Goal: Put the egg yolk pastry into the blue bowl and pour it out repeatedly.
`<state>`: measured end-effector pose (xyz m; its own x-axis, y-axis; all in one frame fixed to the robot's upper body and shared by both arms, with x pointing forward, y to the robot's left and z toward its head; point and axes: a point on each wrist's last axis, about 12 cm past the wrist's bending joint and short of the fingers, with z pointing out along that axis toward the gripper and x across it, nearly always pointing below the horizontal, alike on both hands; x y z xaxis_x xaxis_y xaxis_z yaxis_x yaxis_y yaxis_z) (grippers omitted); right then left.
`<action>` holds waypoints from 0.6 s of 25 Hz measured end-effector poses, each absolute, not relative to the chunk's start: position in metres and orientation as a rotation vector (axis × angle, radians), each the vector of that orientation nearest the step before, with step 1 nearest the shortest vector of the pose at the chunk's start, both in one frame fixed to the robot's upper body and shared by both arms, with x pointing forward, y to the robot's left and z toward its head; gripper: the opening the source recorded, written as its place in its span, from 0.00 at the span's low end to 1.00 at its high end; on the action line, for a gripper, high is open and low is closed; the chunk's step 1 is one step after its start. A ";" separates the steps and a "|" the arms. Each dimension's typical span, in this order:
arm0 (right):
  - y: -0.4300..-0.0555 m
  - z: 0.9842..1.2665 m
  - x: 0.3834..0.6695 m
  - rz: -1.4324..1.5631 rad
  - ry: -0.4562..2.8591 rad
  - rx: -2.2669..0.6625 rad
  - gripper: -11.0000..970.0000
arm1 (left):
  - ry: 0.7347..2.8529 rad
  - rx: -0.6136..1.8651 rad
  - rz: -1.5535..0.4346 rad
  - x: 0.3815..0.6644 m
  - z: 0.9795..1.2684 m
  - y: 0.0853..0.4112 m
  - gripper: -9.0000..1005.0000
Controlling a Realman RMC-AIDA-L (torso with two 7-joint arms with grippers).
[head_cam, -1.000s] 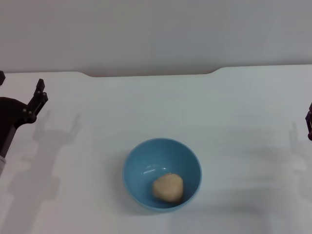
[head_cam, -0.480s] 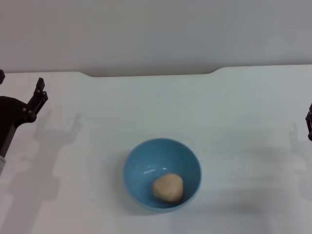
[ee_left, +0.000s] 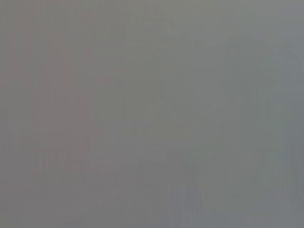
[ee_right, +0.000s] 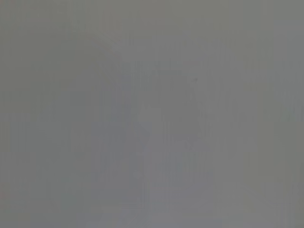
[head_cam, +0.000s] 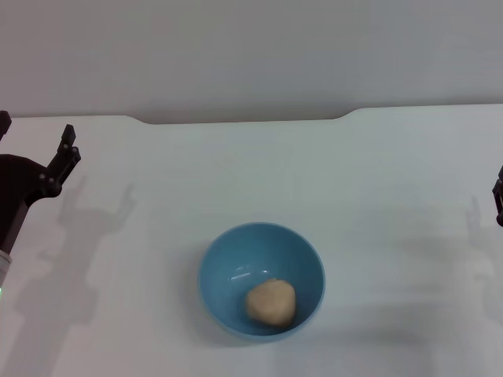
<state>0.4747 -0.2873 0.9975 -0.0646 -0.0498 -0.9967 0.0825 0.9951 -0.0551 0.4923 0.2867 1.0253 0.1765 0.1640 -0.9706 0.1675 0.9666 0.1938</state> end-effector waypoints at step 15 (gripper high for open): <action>-0.288 0.998 0.475 -0.110 1.628 0.024 0.50 | 1.400 0.282 -0.003 0.492 1.025 0.287 0.86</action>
<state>0.4748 -0.2879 0.9980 -0.0609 -0.0516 -0.9968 0.0829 0.9949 -0.0566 0.4919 0.2867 1.0250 0.1755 0.1642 -0.9707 0.1680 0.9665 0.1938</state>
